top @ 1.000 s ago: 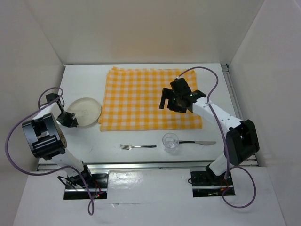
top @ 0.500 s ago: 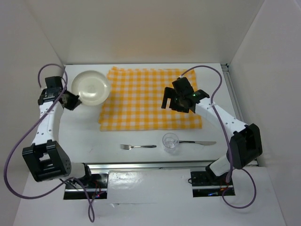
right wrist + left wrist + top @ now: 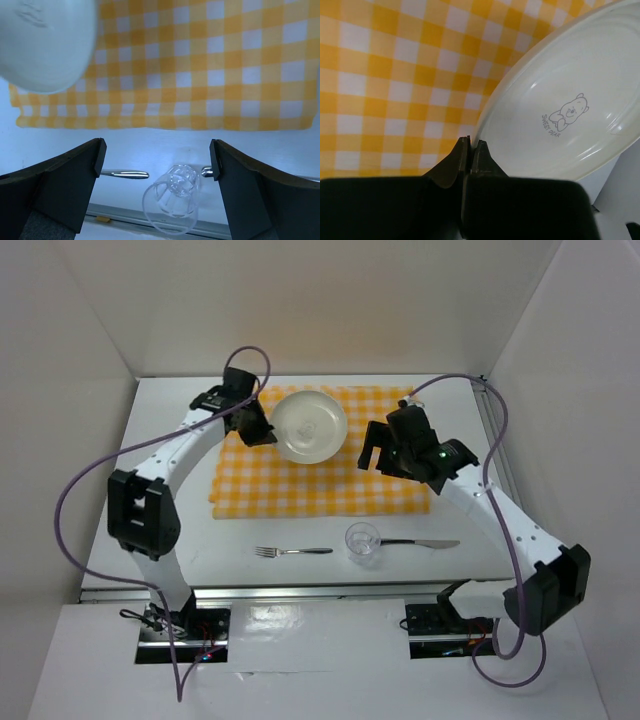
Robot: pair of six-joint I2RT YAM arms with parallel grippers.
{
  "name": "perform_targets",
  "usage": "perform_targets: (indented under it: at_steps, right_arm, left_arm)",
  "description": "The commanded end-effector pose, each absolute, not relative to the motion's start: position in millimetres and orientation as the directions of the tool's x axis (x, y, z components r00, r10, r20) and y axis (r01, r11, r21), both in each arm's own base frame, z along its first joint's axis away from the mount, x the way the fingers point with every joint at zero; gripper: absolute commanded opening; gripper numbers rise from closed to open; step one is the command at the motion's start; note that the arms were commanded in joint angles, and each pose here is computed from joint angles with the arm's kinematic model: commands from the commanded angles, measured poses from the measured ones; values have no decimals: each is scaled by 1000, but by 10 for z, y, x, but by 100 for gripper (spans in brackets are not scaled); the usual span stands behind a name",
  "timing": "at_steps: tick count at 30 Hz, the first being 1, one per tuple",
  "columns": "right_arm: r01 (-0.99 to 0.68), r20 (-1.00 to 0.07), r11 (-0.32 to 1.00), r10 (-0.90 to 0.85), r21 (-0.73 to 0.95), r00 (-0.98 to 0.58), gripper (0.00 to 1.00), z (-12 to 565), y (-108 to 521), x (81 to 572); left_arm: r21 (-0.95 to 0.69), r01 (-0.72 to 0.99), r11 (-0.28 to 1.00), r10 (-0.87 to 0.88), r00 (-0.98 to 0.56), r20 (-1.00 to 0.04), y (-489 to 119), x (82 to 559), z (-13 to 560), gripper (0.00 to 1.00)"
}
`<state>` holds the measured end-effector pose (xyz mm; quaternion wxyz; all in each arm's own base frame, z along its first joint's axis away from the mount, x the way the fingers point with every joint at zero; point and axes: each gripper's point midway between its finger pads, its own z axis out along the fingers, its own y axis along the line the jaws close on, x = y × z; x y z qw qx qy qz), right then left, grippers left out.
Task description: Set the dinner table for one person
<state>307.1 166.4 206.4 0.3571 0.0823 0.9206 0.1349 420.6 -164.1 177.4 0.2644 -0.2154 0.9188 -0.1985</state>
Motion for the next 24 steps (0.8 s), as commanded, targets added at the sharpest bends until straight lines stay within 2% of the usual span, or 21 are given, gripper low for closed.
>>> perform_targets:
  at_steps: [1,5,10,14,19,20,22,23,24]
  right_arm:
    - [114,-632,953,271,279,-726,98,2073,1434,2883]
    - [135,-553,939,299,317,-778,98,1903,1391,2557]
    - [159,-419,909,325,385,-848,99,1559,1444,2130]
    - [175,-339,892,331,418,-880,99,1381,1462,1871]
    - [145,-308,881,306,451,-901,99,1300,1574,1688]
    - [149,-295,882,303,448,-906,98,1259,1592,1644]
    - [153,-301,899,292,411,-908,98,1188,1572,1661]
    - [151,-301,901,288,406,-909,97,1151,1597,1660]
    - [156,-303,905,289,396,-908,95,1115,1604,1699]
  left_arm:
    - [-474,-250,844,-471,-767,-436,-1885,4441,1824,0]
    - [-421,-239,875,-416,-818,-399,-2186,4503,1452,0]
    - [-355,-272,894,-395,-852,-342,-2226,4533,958,0]
    - [-344,-269,899,-382,-866,-323,-2222,4482,807,0]
    - [-271,-294,917,-368,-885,-284,-2181,4404,480,0]
    - [-264,-297,918,-367,-888,-276,-2180,4402,460,2]
    - [-251,-302,920,-365,-894,-262,-2166,4369,409,16]
    - [-238,-307,922,-365,-893,-262,-2139,4353,378,26]
    - [-253,-301,919,-367,-887,-279,-2148,4376,430,43]
